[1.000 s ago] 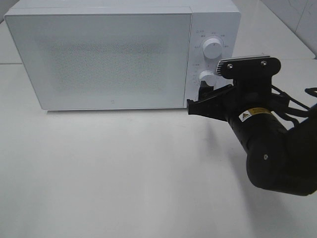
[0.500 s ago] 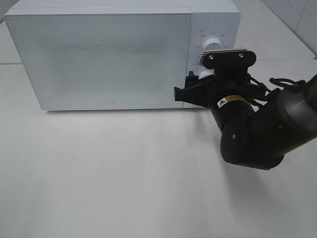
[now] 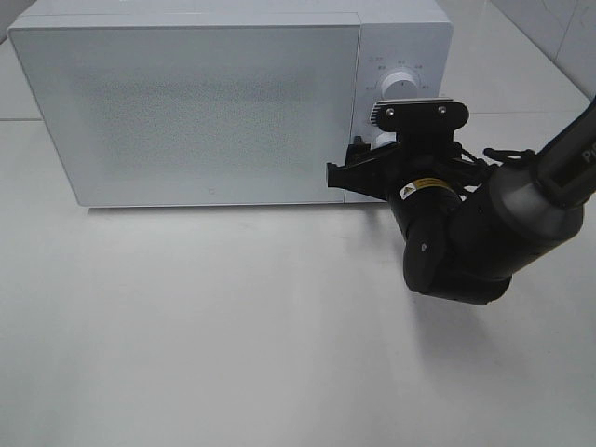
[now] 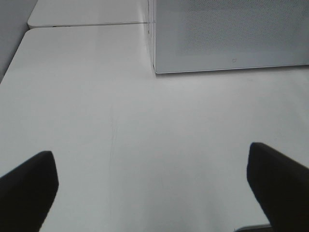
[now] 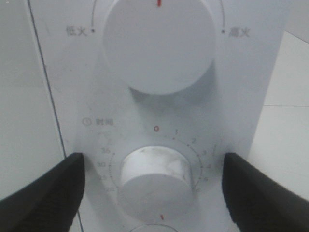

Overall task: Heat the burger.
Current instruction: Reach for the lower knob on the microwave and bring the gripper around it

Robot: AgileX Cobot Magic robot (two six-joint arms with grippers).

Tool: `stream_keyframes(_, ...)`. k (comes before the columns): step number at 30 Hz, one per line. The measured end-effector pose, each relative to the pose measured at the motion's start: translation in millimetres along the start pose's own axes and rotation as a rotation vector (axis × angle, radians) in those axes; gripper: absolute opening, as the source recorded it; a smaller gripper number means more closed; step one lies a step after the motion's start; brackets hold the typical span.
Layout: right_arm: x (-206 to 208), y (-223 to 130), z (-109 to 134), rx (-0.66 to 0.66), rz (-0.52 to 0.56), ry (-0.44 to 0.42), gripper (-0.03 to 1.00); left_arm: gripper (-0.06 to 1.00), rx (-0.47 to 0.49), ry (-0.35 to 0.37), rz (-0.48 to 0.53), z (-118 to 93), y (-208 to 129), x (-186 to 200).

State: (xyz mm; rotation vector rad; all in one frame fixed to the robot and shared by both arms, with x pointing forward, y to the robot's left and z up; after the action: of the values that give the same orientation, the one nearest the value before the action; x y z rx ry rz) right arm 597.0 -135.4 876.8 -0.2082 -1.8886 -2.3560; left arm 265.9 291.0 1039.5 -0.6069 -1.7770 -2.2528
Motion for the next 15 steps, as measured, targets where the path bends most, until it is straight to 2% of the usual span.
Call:
stream_keyframes(8,-1.7,-1.0,-3.6,-0.017,0.003,-0.01,0.74,0.99,0.0,0.0,0.0,0.0,0.0,0.0)
stream_keyframes(10,-2.0,-1.5,-4.3,-0.017,0.007,-0.012,0.64,0.99,0.0,0.0,0.0,0.0,0.0,0.0)
stream_keyframes(11,-2.0,-1.5,-4.3,-0.017,0.007,-0.012,0.64,0.99,0.0,0.0,0.0,0.0,0.0,0.0)
stream_keyframes(12,-2.2,-1.8,-4.6,-0.017,0.01,-0.013,0.6,0.99,0.0,0.0,0.0,0.0,0.0,0.0)
stream_keyframes(13,-2.1,-2.5,-4.0,-0.016,0.016,-0.008,0.5,0.99,0.0,0.0,0.0,0.0,0.0,0.0)
stream_keyframes(14,-2.1,-2.5,-4.0,-0.016,0.016,-0.008,0.5,0.99,0.0,0.0,0.0,0.0,0.0,0.0)
stream_keyframes(15,-2.1,-2.8,-3.2,-0.013,0.018,-0.002,0.44,0.99,0.0,0.0,0.0,0.0,0.0,0.0)
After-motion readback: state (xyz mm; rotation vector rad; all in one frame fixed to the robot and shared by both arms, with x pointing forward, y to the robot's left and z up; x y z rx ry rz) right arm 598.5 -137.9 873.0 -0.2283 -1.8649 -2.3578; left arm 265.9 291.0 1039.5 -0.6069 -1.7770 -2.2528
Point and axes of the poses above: a point on each arm's last joint axis where the gripper is mounted, x pointing back along that axis away from the gripper, z along the wrist's bending axis when the last joint is at zero, y = z × x, the point moved 4 cm from there along -x, pointing out along that axis toward the gripper, and after that the axes turned 14 degrees about -x, right-handed, at the moved point
